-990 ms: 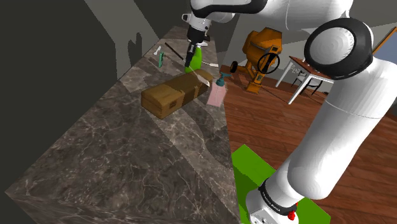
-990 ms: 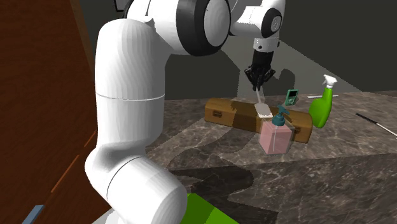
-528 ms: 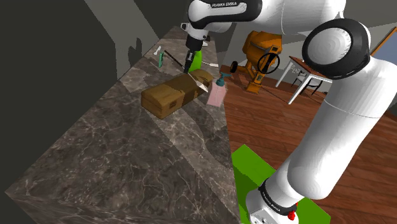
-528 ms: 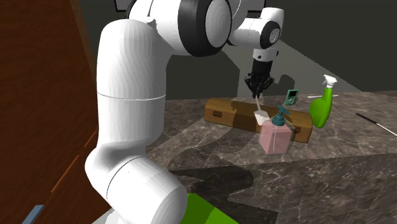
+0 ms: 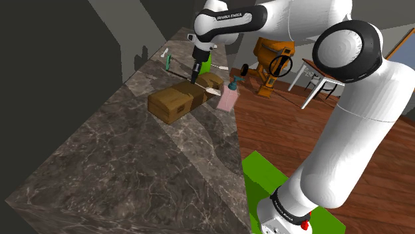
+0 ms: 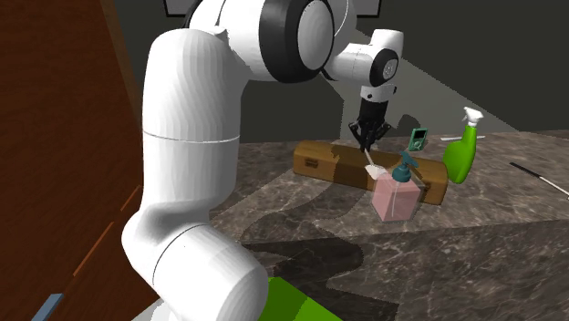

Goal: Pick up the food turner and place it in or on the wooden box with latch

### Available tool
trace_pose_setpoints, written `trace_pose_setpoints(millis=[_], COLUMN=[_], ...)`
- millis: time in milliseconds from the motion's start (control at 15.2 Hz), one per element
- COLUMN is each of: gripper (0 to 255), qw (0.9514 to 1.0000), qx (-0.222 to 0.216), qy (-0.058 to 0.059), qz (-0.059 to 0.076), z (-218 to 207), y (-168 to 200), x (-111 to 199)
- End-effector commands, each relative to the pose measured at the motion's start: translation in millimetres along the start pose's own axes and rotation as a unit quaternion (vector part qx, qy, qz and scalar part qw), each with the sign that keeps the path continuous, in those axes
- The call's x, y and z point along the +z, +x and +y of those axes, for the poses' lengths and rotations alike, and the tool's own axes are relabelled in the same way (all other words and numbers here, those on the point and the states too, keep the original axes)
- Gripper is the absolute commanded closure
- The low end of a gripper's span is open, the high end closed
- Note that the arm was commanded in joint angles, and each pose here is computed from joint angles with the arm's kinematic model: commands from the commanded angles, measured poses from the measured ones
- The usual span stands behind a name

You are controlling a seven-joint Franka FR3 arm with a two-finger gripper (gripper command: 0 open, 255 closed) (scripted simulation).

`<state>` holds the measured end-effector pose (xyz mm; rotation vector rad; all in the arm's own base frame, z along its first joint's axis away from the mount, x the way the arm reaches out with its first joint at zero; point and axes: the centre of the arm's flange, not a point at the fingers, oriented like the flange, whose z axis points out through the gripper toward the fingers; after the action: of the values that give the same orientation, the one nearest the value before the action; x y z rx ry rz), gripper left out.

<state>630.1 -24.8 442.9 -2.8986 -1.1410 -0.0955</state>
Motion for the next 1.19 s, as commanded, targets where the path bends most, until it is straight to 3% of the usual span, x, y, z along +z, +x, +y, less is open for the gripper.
trace_pose_setpoints(millis=[0, 396, 462, 792, 1056, 1122], gripper=[255, 255, 0, 0, 0, 0], qw=[1.0000, 1.0000, 1.0000, 1.0000, 1.0000, 1.0000], qx=[0.000, 0.000, 0.000, 0.000, 0.000, 0.000], qy=[0.000, 0.000, 0.000, 0.000, 0.000, 0.000], qz=[0.000, 0.000, 0.000, 0.000, 0.000, 0.000], z=[0.3, 0.3, 0.3, 0.3, 0.3, 0.3], y=[-0.3, -0.2, -0.2, -0.2, -0.3, -0.3], x=[2.9, 2.8, 2.8, 2.8, -47.1, -47.1])
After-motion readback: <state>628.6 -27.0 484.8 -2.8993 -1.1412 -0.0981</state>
